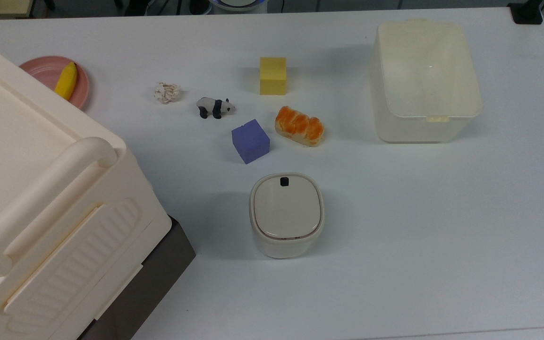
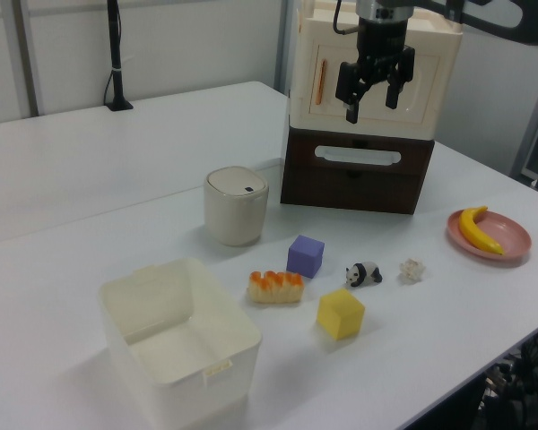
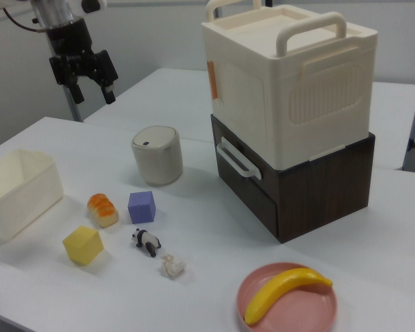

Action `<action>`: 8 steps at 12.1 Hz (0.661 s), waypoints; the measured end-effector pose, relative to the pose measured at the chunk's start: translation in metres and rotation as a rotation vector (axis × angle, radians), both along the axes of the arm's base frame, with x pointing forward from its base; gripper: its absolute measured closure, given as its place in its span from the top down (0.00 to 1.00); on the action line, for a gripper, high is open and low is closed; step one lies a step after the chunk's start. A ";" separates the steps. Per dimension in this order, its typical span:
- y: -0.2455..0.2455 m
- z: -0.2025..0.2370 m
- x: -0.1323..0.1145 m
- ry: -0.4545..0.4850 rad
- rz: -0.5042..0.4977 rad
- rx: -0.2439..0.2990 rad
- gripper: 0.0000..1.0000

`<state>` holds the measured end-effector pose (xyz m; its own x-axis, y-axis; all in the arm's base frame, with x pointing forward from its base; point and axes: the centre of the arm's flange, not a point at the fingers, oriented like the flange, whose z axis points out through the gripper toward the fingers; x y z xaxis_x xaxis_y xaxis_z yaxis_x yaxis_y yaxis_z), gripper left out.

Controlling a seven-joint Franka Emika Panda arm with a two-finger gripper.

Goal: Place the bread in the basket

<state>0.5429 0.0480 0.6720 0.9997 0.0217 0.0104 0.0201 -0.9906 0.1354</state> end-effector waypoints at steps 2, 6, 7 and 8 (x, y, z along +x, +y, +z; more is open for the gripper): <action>0.000 0.001 0.000 -0.001 0.000 0.000 1.00; -0.001 -0.005 0.000 0.006 0.005 -0.001 1.00; 0.000 -0.008 0.002 -0.006 0.011 0.000 1.00; 0.000 -0.012 0.003 -0.013 0.015 0.000 1.00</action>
